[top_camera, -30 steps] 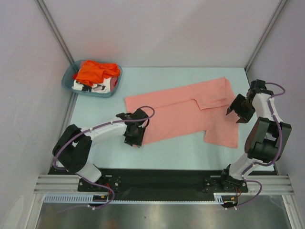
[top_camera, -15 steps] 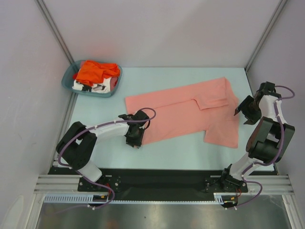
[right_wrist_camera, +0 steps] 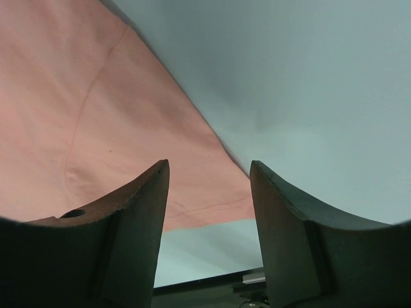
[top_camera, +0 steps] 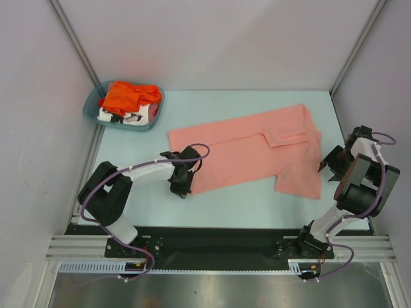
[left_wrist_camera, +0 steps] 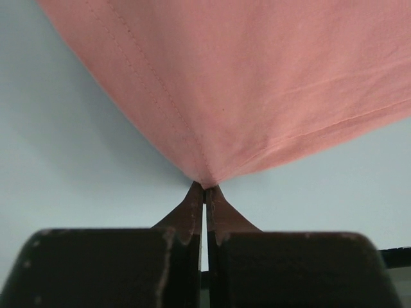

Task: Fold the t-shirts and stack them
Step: Fold the tshirt

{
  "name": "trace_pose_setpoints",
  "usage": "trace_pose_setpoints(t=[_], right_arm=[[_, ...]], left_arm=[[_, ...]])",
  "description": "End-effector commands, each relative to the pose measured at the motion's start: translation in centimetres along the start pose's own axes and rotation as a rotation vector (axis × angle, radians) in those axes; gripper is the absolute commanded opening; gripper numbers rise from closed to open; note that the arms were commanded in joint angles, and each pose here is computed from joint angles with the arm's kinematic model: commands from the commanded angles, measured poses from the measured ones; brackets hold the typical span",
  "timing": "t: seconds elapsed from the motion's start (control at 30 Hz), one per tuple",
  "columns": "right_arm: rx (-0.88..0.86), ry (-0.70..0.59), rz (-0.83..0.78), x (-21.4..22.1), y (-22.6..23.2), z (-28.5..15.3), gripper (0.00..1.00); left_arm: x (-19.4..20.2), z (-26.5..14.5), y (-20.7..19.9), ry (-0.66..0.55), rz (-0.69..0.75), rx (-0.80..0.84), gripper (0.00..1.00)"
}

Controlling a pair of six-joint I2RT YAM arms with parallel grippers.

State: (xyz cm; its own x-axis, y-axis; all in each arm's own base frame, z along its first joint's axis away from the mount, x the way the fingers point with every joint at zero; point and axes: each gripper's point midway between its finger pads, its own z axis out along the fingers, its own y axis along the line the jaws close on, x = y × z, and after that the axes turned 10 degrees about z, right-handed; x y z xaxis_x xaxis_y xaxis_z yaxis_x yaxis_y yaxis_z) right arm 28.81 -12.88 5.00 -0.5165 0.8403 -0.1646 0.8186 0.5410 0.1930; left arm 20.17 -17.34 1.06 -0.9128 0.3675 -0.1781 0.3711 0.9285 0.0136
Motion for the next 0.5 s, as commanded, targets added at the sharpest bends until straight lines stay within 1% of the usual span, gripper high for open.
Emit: trace_pose_setpoints(t=[0.0,0.17,0.27,0.47], right_arm=[[0.025,0.003,-0.047,0.2,-0.8,0.7,0.58],[0.039,0.035,-0.085,1.0,-0.7,1.9,0.52],[0.079,0.048,-0.111,1.5,-0.8,2.6,0.51],[0.103,0.054,-0.117,2.1,-1.3,3.8,0.52]], left_arm=[[-0.7,0.6,1.5,-0.014,-0.008,-0.046,0.0],[-1.6,-0.1,0.9,-0.035,0.013,-0.015,0.0],[-2.0,-0.3,0.8,-0.045,0.018,-0.01,0.0],[-2.3,-0.9,0.5,-0.055,0.019,0.006,0.0]])
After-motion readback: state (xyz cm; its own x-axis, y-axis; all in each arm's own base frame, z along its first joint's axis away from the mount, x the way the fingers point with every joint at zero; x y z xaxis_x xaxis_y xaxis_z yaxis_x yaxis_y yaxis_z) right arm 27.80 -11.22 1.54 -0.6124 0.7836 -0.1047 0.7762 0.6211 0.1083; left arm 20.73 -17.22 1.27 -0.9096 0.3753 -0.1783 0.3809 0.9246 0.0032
